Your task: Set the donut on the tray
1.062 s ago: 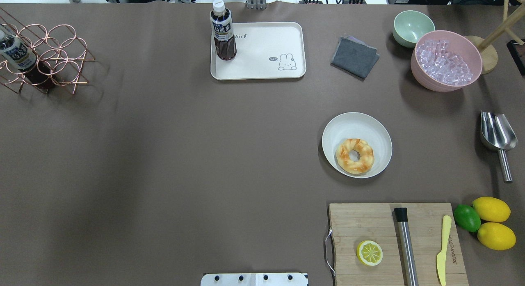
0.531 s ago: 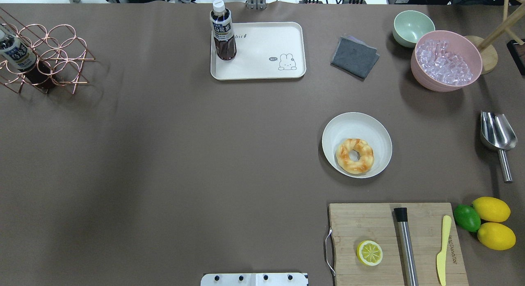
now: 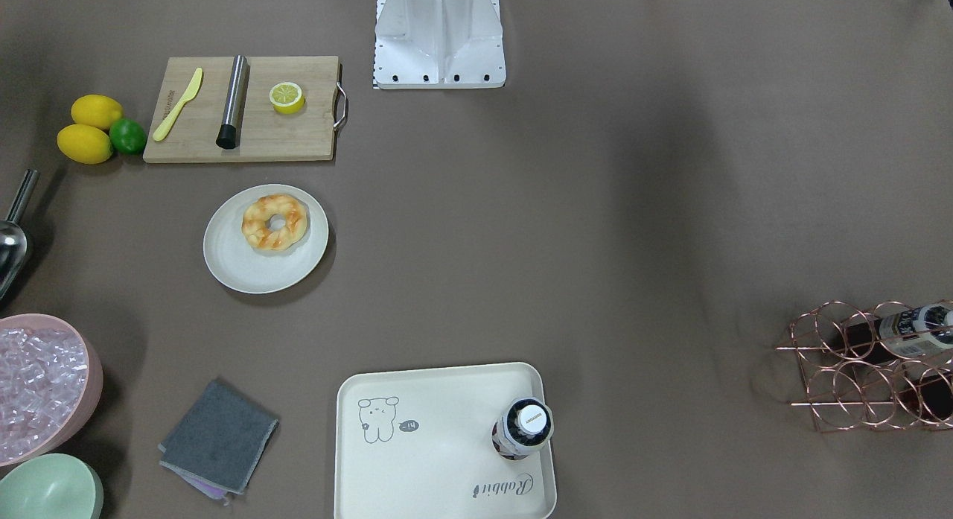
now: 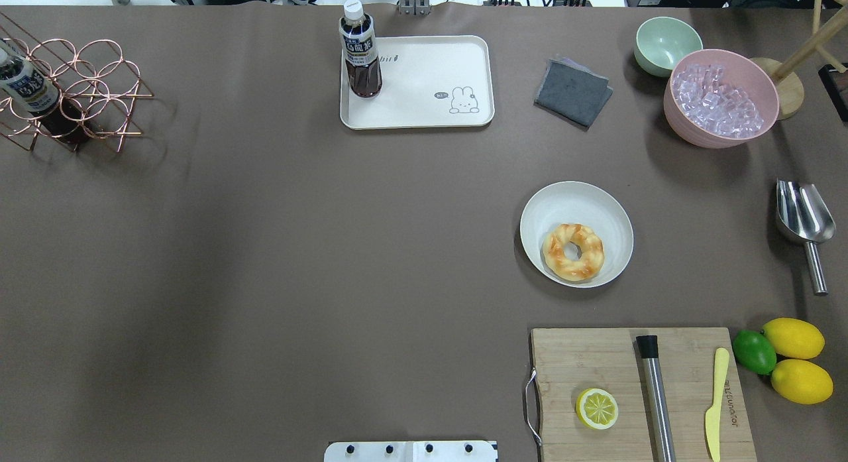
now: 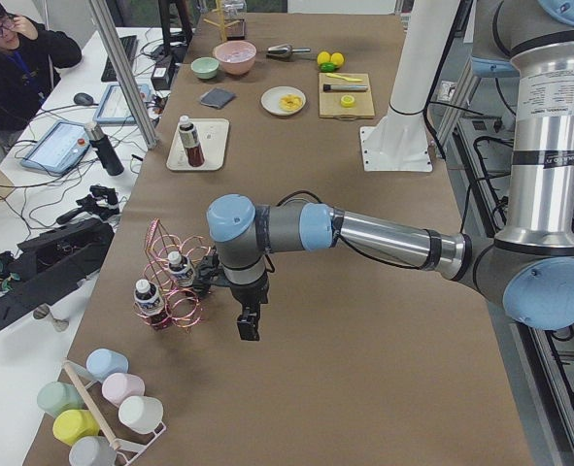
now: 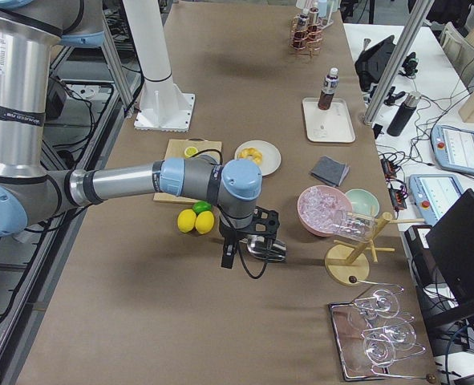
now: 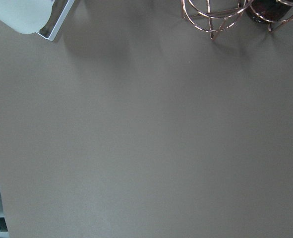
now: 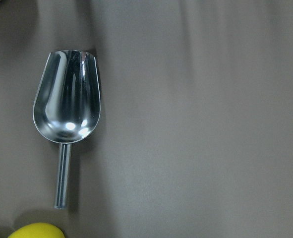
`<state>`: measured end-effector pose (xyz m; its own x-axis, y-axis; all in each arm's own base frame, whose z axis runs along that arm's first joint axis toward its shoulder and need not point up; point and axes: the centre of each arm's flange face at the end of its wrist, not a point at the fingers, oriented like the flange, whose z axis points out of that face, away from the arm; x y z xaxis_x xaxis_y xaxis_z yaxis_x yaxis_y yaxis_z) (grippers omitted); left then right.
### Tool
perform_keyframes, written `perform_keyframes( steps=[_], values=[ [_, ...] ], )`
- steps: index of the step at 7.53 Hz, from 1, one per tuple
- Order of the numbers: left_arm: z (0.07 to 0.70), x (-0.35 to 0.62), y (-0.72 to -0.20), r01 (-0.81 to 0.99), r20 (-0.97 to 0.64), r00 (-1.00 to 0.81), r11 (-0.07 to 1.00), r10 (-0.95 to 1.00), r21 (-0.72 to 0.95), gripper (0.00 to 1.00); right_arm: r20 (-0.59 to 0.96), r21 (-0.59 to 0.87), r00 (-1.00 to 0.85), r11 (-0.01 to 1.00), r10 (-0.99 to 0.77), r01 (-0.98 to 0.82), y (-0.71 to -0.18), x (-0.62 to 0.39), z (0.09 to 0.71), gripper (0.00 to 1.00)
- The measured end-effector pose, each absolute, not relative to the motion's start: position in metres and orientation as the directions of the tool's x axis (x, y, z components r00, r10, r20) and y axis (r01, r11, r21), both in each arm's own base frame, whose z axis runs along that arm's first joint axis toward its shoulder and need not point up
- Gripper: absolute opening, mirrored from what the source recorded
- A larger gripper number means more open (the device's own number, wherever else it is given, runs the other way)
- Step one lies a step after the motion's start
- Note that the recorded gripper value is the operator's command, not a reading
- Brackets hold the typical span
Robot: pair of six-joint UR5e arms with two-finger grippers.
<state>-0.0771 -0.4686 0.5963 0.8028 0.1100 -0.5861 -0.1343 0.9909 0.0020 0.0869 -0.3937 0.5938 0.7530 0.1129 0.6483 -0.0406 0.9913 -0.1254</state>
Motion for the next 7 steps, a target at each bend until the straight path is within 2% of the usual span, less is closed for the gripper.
perform_keyframes(
  steps=[7],
  values=[
    [0.595,-0.1,-0.464,-0.084,-0.59,0.804,0.996,0.071,0.004,0.98,0.658,-0.073,0.749,0.996,0.083,-0.046,-0.404,0.086,0.599,1.0]
  ],
)
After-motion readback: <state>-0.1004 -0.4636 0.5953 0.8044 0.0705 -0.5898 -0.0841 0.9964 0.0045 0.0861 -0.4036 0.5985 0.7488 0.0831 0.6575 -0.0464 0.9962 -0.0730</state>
